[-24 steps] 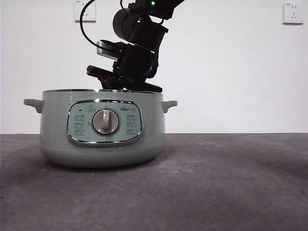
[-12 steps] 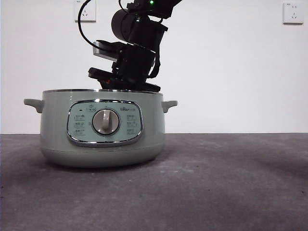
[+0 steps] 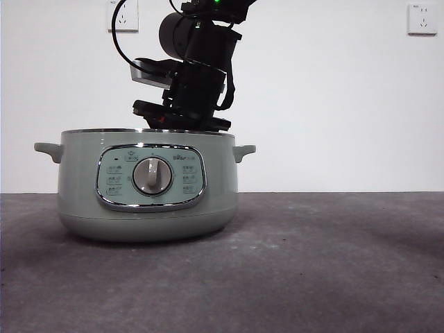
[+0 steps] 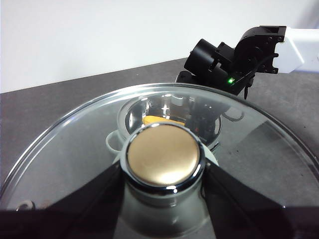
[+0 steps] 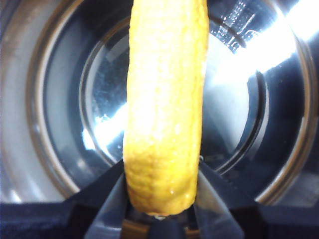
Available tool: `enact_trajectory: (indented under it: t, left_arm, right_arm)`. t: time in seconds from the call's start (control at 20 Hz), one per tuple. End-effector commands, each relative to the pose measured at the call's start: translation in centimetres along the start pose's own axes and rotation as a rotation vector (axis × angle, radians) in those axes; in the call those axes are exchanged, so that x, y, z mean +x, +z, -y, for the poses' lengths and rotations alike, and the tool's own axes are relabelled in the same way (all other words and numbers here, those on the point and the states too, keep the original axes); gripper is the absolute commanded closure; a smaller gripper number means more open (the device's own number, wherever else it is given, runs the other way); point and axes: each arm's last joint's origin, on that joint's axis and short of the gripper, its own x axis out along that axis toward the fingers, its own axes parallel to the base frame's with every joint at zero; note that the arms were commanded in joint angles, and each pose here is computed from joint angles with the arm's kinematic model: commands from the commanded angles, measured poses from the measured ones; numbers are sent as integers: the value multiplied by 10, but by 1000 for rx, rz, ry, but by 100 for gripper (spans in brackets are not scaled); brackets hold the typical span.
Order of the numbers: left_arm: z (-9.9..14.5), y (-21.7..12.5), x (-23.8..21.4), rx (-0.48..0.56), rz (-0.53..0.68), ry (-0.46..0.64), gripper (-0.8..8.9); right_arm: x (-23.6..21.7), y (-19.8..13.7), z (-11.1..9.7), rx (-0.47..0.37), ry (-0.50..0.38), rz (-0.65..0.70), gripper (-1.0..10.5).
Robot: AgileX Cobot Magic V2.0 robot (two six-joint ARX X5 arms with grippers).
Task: Pick up the corn,open the lid,put the corn in the pot,close the lid
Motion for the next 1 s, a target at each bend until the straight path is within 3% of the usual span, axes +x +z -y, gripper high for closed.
enact_trajectory:
  t: [0.05,0.55,0.75,1.0]
  left_arm:
    - [0,5,-4,5,68,-4,822]
    - [1,4,-4,8,63,-11,822]
    - [1,5,-4,20,62,-10,822]
    - [0,8,3,27,47,-10,822]
  right_arm:
    - [14,-2,1,4,1,-14,772]
    - [14,-2,1,3,4,-11,747]
    - [14,-1,1,2,1,1,529]
    - [-2,8,2,4,-10,32,532]
